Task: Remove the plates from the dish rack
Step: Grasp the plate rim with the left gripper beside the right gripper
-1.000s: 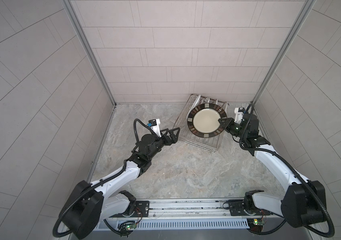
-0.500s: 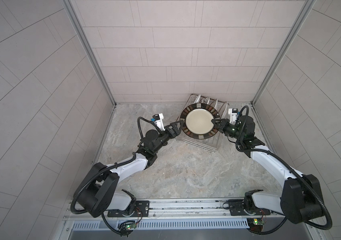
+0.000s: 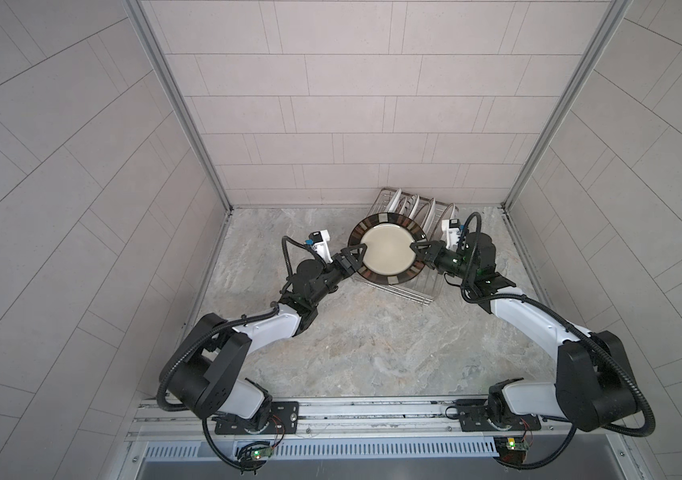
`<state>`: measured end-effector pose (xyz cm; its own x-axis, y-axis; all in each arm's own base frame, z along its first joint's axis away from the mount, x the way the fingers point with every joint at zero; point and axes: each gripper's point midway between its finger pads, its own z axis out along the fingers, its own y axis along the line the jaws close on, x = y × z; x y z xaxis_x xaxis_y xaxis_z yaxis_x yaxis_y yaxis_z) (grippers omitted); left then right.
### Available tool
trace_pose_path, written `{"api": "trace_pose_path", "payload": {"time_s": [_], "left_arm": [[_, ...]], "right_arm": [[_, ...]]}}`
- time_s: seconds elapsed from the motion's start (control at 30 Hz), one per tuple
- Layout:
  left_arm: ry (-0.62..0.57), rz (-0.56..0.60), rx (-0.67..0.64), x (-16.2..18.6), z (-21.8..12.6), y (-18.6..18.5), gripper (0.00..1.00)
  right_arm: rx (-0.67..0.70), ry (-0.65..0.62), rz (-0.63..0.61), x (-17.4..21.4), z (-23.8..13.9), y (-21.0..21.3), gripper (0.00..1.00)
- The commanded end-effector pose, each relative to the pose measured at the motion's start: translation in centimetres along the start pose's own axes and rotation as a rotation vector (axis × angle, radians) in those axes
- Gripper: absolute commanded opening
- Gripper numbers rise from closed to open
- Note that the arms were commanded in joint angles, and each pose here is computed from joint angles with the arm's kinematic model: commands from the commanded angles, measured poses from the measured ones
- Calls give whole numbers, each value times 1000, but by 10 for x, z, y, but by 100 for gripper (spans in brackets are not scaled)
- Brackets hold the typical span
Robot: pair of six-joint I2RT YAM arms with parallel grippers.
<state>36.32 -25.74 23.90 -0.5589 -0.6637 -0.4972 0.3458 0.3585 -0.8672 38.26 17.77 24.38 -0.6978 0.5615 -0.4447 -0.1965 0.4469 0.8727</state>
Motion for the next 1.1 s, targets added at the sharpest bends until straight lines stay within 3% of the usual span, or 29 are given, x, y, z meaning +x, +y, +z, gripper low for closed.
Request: {"api": "trace_pose_path", "payload": {"time_s": [0.0,0.33,0.73,1.07], "left_arm": [[-40,-22,73,-11,4,-18,49],[-23,-47,20,-3,11,0,22],[-55,-80,-5,-8,7,5,1],[-91,-101,-12,-14,1,4,0]], "right_arm": [[-191,-33,-138,-21,-8,67,3],[-167,4,-155,-16,0,55,3],[-154,48,-176,-6,5,51,10],[-102,59,-202,-2,3,43,32]]}}
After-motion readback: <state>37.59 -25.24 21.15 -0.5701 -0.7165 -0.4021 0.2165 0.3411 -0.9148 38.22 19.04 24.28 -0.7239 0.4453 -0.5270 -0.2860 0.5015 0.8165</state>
